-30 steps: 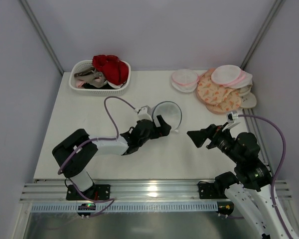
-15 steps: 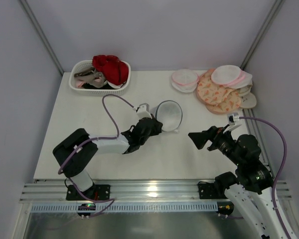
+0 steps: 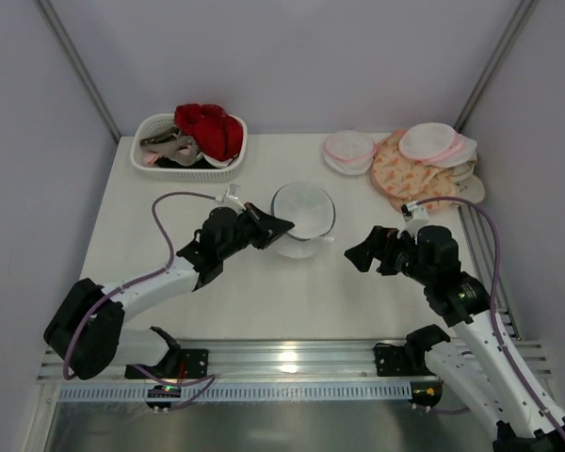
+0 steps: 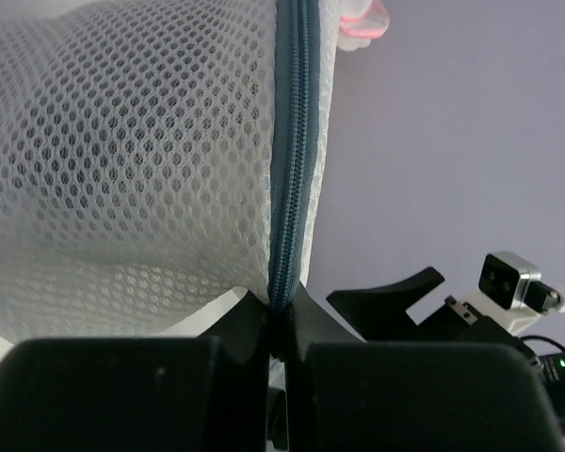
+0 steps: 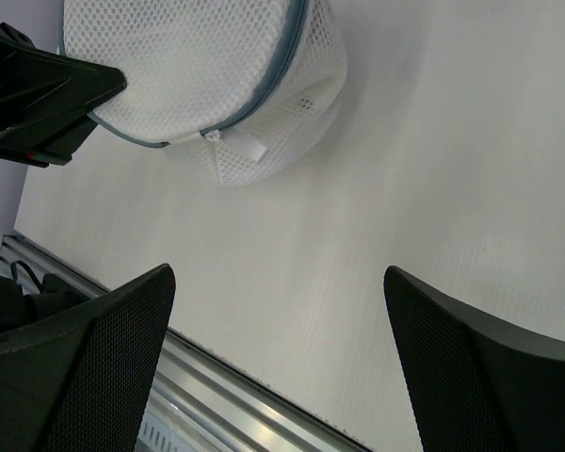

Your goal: Unzip the laundry bag and remove the bra

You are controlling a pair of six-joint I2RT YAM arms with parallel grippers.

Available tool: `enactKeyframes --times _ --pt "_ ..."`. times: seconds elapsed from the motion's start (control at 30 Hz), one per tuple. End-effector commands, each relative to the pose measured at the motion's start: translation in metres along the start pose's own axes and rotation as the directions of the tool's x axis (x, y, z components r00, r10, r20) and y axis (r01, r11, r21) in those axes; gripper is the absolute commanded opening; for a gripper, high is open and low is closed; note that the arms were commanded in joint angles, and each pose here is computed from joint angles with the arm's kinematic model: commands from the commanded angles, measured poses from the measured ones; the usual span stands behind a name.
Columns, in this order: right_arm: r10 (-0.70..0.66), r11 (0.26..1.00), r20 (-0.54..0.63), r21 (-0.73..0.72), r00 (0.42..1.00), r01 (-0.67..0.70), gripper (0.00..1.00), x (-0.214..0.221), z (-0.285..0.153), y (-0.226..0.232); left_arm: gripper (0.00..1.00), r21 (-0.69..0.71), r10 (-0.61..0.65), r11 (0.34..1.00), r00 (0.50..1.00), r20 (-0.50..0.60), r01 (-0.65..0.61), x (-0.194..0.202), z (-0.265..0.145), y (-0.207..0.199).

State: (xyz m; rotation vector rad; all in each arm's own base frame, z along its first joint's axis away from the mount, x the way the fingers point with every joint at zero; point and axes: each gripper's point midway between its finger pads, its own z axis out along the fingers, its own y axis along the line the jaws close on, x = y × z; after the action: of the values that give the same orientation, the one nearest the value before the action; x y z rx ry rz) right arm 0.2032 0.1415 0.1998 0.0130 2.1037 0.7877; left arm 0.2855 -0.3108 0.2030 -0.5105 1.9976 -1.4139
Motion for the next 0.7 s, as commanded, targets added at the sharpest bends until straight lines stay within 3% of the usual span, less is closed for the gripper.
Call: enactKeyframes --times 0.0,0.07,0.23,0.37,0.67 --pt "-0.057 0.993 0.032 -0.103 0.998 0.06 0.95 -0.016 0.004 0.022 0.0 0.091 -0.088 0.99 0.974 -0.207 0.109 0.021 -0.016 -0.022" --pt "-0.063 0.987 0.019 -0.149 0.998 0.066 0.9 -0.014 0.005 0.029 0.0 0.097 -0.082 0.989 0.958 -0.276 0.113 0.026 -0.019 -0.02" --pt "-0.074 0.968 -0.066 -0.245 0.995 0.056 0.74 0.002 0.01 0.043 0.0 0.098 -0.172 0.974 0.947 -0.272 0.205 0.012 -0.025 -0.001" --pt "-0.092 0.958 -0.137 -0.283 0.986 0.049 0.74 0.024 0.018 0.049 0.0 0.135 -0.203 0.958 0.932 -0.301 0.252 0.012 -0.024 -0.01" --pt "-0.088 0.956 -0.167 -0.291 0.982 0.037 0.69 0.047 0.044 0.057 0.0 0.161 -0.274 0.928 0.908 -0.315 0.336 0.011 -0.022 -0.013"
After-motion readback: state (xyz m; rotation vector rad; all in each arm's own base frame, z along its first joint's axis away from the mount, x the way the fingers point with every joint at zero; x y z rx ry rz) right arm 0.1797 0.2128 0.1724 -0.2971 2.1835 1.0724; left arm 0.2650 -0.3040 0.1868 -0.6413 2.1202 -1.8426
